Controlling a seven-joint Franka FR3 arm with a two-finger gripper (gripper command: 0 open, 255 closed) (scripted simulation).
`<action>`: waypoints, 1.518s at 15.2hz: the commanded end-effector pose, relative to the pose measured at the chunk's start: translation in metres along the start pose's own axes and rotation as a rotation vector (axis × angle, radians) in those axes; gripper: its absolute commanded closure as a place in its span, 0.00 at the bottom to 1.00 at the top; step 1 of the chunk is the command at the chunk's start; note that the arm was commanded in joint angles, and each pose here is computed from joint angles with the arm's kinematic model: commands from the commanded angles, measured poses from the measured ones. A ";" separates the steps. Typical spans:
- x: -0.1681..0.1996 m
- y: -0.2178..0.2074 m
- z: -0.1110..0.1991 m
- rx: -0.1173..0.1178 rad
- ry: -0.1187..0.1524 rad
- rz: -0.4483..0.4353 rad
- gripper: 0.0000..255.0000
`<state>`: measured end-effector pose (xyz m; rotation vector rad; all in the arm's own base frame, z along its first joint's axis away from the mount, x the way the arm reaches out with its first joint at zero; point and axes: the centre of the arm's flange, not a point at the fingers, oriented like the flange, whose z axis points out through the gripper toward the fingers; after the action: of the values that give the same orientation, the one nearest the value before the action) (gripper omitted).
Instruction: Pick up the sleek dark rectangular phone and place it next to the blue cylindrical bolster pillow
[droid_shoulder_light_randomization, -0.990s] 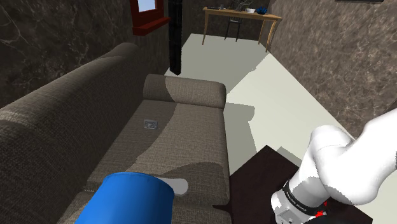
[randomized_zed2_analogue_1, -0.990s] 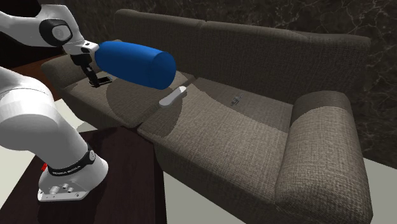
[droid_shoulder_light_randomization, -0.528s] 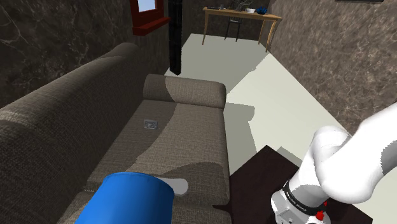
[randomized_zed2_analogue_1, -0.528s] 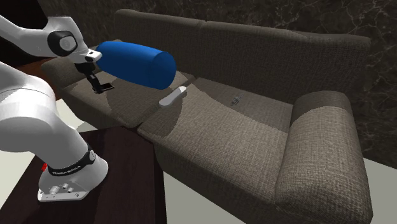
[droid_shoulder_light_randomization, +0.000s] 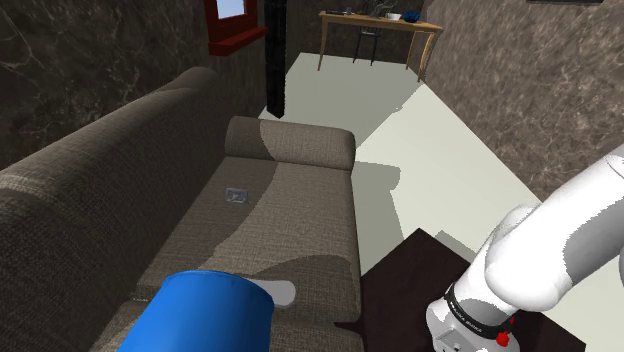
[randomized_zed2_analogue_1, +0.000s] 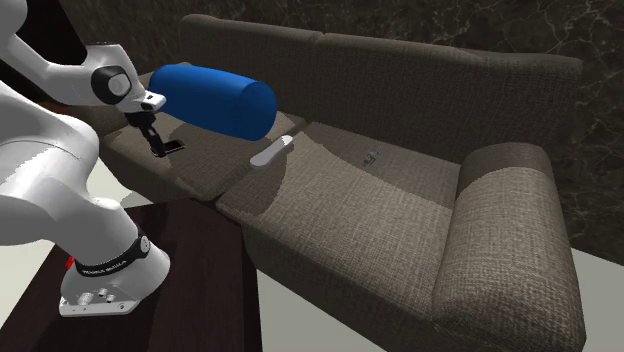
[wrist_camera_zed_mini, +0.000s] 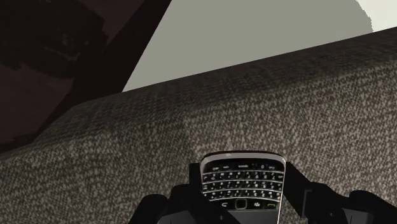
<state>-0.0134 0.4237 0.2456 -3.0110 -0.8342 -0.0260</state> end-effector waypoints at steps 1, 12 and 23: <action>0.000 0.001 0.010 0.002 0.000 0.000 1.00; -0.001 0.001 0.023 0.002 0.000 0.000 0.00; -0.001 0.001 -0.027 0.002 0.000 0.000 0.00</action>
<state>-0.0130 0.4229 0.2704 -3.0110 -0.8346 -0.0299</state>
